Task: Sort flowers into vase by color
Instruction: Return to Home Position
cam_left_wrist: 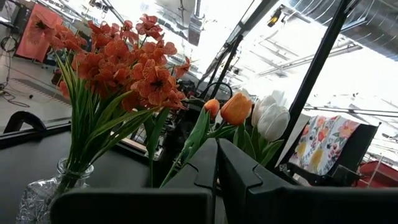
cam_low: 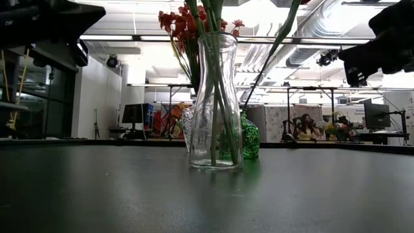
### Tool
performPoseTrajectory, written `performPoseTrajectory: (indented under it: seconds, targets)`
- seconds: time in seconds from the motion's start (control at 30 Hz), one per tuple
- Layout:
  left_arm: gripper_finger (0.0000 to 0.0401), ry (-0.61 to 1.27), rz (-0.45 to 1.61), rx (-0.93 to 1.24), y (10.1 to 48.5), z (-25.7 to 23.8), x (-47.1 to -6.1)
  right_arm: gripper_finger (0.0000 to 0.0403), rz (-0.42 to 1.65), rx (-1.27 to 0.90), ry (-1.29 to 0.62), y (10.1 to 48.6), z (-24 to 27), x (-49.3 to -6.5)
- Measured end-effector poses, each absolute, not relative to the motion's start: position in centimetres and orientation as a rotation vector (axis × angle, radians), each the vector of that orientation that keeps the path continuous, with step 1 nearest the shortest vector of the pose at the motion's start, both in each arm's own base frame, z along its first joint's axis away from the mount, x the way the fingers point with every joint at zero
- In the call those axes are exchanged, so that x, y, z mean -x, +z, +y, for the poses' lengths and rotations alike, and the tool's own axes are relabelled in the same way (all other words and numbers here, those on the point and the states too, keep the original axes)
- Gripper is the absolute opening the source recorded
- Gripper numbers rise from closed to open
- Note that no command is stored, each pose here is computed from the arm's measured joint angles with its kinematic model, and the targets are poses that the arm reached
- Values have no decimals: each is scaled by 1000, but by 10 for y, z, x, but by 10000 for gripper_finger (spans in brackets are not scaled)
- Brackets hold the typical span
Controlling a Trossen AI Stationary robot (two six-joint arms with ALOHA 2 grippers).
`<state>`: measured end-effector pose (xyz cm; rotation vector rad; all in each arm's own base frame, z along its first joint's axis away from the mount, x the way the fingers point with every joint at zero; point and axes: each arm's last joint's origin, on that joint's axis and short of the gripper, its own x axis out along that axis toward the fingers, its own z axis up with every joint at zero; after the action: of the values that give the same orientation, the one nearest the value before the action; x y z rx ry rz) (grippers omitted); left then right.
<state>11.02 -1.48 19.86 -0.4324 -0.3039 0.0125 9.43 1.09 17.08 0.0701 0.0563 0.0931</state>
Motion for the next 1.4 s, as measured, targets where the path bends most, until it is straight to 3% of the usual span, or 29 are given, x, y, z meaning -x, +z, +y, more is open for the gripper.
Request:
performPoseTrajectory:
  seconds: [0.4,1.4]
  targets:
    - [1,17,-283,428,197,-15,-111,0,63,-332,44,171,10,-95]
    - [1,18,-283,428,197,-15,-111,0,63,-334,44,171,10,-95]
